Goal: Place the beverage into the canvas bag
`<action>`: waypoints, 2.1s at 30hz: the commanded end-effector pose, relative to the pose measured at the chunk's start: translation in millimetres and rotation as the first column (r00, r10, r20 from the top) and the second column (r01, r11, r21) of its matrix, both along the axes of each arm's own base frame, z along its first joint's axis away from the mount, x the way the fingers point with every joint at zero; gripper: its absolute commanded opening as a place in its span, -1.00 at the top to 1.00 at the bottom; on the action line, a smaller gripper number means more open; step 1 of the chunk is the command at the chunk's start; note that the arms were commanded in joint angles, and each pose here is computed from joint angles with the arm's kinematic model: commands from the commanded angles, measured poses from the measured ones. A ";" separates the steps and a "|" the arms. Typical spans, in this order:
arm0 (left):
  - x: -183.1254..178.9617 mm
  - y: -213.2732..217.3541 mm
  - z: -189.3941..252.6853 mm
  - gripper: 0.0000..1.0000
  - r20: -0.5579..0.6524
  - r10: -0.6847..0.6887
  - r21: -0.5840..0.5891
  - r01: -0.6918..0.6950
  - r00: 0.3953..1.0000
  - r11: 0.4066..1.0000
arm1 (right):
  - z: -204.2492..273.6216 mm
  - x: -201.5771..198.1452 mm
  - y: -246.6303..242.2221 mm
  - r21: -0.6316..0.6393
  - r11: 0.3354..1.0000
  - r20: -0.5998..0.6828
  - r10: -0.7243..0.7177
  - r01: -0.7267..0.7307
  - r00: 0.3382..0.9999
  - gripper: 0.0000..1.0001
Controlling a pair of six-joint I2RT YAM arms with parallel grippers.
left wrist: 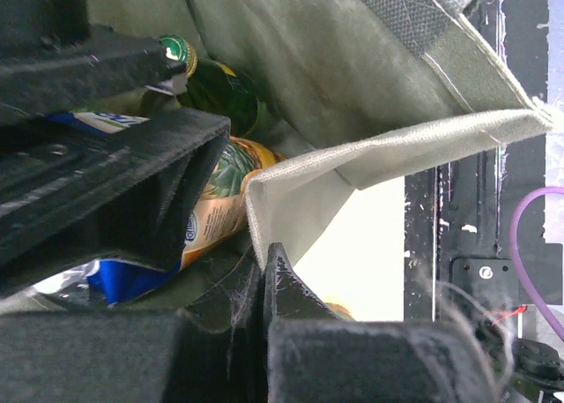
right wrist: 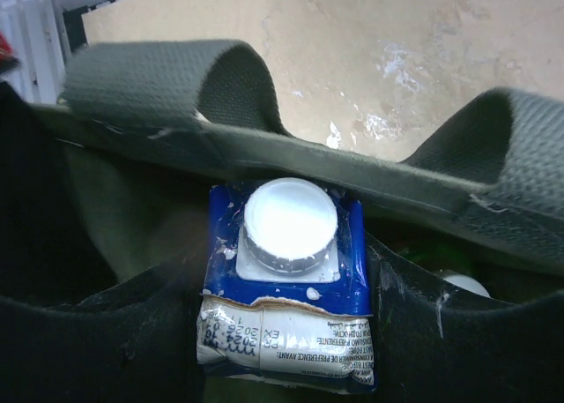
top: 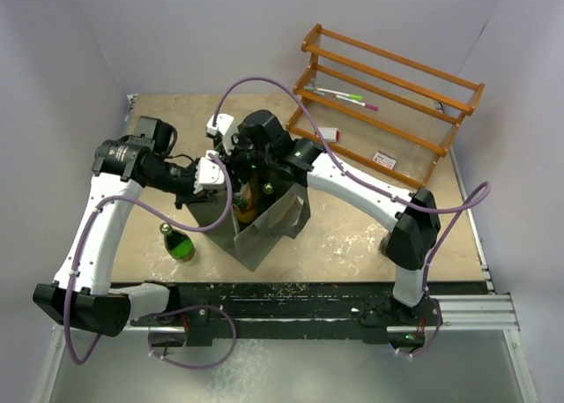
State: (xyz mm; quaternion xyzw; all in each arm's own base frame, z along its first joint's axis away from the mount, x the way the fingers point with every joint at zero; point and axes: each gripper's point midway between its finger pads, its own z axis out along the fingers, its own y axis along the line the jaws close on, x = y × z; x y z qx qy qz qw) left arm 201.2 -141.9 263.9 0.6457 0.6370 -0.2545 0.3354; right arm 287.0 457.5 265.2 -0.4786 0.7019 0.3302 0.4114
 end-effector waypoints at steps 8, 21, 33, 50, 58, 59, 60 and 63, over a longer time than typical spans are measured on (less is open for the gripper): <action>-12.6 -7.1 20.8 1.00 -0.024 -0.007 -0.068 0.005 1.000 0.998 | 108.7 10.1 18.6 0.312 0.948 0.279 -0.029 -0.062 0.960 1.00; -16.7 -4.3 11.1 1.00 -0.031 -0.013 -0.050 0.012 0.999 0.999 | 58.4 6.4 16.6 0.280 0.959 0.223 -0.018 -0.046 0.975 0.99; -17.9 -3.9 8.0 1.00 -0.034 -0.019 -0.048 0.017 0.999 0.999 | 42.4 -5.3 12.7 0.260 0.964 0.170 0.017 -0.061 0.985 0.28; -13.2 -1.7 12.7 0.99 -0.013 -0.010 -0.032 0.009 1.000 0.999 | 59.7 -13.3 10.6 0.251 0.965 0.154 0.042 -0.080 0.987 -0.39; -12.2 -2.8 12.5 0.99 -0.019 -0.010 -0.037 0.010 1.000 0.999 | 61.1 -15.6 8.8 0.246 0.966 0.149 0.048 -0.084 0.988 -0.51; -12.2 -2.7 12.4 0.99 -0.019 -0.010 -0.036 0.009 1.000 0.999 | 62.8 -16.0 8.3 0.248 0.965 0.151 0.048 -0.084 0.987 -0.51; -12.0 -2.9 12.2 0.99 -0.019 -0.011 -0.036 0.011 1.000 0.999 | 64.8 -16.3 7.7 0.251 0.964 0.151 0.046 -0.083 0.987 -0.51; -11.7 -2.7 12.7 0.99 -0.014 -0.011 -0.036 0.011 1.000 0.999 | 70.6 -18.3 5.0 0.258 0.963 0.152 0.043 -0.081 0.987 -0.49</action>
